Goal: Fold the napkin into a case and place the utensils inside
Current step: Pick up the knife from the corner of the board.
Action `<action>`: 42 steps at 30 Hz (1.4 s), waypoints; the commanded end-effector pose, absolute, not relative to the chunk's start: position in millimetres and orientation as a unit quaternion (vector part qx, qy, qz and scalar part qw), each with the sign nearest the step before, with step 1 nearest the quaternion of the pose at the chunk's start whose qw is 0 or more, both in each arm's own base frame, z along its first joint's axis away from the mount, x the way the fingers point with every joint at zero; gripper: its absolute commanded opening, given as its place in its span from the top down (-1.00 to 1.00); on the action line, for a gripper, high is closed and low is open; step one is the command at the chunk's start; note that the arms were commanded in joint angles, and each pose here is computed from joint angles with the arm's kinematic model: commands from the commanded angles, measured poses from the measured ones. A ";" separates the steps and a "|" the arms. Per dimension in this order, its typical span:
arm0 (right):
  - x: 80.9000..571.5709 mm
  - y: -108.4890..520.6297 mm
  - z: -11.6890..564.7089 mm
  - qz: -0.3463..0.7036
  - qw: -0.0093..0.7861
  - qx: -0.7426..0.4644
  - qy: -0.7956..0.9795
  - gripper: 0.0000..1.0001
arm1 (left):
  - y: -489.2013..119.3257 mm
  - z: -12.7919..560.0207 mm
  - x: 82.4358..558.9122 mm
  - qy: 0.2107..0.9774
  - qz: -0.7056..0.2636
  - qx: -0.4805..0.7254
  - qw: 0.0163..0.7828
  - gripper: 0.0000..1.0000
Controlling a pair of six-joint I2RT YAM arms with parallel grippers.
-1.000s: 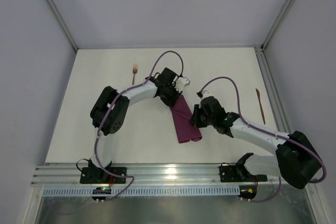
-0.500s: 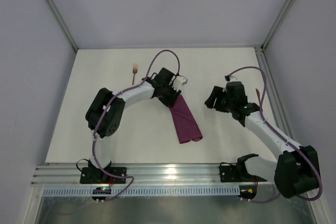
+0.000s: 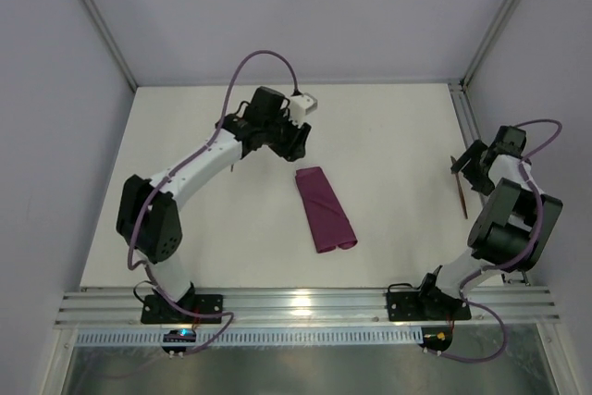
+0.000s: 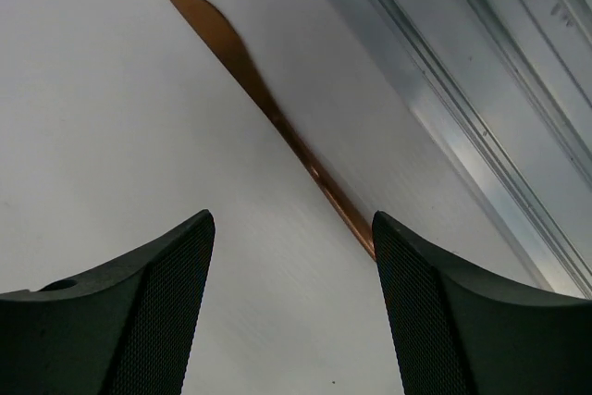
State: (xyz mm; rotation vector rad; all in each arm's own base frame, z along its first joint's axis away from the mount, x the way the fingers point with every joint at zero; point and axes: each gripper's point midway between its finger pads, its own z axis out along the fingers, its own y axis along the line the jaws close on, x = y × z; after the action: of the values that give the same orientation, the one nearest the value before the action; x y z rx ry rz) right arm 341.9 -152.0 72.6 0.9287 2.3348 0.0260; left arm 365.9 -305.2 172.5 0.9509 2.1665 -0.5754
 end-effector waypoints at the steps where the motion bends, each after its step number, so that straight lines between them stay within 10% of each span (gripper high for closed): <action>1: 330.1 -148.8 57.3 0.012 0.256 0.331 0.908 -0.47 | -258.2 180.4 358.3 0.852 -0.218 0.341 0.333 0.07; 9: 307.5 -167.1 36.0 -0.057 0.215 0.339 0.914 -0.39 | -202.8 192.2 346.1 0.851 -0.199 0.337 0.349 0.08; 23: 310.2 -141.5 -3.5 -0.018 0.144 0.283 0.948 0.94 | -179.6 202.9 353.3 0.854 -0.197 0.313 0.366 0.10; 42: 358.8 3.1 139.1 0.118 0.402 0.162 0.893 0.94 | -206.5 214.1 322.9 0.831 -0.295 0.341 0.326 0.10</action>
State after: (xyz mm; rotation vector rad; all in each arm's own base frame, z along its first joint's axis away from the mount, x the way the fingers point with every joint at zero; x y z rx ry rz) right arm 335.1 -19.9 79.7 0.4424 2.4764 0.2018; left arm 337.4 -197.1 190.3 0.8547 2.2315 -0.6727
